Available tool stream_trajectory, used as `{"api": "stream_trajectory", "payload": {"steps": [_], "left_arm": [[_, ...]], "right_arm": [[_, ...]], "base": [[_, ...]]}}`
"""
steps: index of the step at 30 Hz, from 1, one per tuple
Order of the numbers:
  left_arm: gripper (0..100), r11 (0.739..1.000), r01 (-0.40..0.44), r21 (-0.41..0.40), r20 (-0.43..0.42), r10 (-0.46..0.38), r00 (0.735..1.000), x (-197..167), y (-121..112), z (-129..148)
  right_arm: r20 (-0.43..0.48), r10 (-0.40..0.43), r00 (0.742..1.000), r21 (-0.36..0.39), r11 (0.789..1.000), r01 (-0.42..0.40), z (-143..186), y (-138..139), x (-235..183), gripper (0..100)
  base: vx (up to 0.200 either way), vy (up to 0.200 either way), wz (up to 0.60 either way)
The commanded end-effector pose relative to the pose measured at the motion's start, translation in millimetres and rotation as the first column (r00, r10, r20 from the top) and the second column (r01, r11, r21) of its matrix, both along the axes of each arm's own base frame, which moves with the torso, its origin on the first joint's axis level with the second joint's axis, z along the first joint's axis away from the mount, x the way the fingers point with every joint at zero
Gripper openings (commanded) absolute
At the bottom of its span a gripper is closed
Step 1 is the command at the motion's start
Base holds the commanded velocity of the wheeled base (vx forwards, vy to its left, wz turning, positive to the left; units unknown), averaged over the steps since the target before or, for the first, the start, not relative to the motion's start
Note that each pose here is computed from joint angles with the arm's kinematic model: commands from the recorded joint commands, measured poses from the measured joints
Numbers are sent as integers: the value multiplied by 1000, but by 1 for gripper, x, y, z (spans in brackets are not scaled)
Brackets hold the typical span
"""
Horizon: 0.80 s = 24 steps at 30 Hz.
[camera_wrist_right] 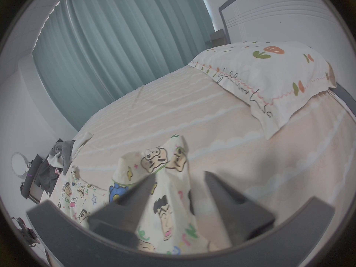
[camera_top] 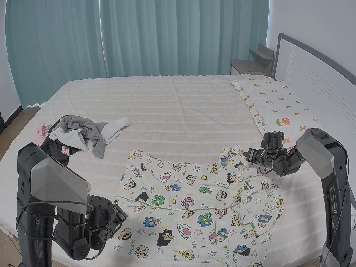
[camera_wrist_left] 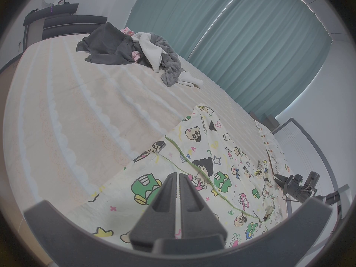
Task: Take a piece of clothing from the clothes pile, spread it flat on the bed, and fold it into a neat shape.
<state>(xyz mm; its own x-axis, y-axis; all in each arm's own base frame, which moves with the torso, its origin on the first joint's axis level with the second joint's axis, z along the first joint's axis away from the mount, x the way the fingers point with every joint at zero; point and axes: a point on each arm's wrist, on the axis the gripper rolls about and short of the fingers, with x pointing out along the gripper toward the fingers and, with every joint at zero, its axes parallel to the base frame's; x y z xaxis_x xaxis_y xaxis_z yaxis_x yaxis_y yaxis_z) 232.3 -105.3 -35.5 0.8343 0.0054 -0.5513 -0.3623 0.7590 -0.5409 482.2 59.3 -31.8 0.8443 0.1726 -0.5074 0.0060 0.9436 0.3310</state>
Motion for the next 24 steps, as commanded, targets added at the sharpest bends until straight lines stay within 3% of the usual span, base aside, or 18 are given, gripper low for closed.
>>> {"api": "stream_trajectory", "payload": {"steps": [1,13,14,24], "left_arm": [[0,1000,0,-9,18,0,1000,1,-1,1],[0,1000,0,-13,20,0,1000,2,-1,2],[0,1000,0,-13,18,0,1000,2,-1,2],[0,1000,-1,-12,19,1,1000,2,0,2]], "right_arm": [[2,17,1000,-2,1000,-17,1,7,-1,100],[-56,83,995,-68,994,-86,-19,20,0,100],[-59,81,995,-68,994,-85,-19,19,1,0],[-58,43,997,-79,996,-47,-17,9,4,0]], "base": [[0,0,0],[0,0,0],[0,0,0],[0,0,0]]}}
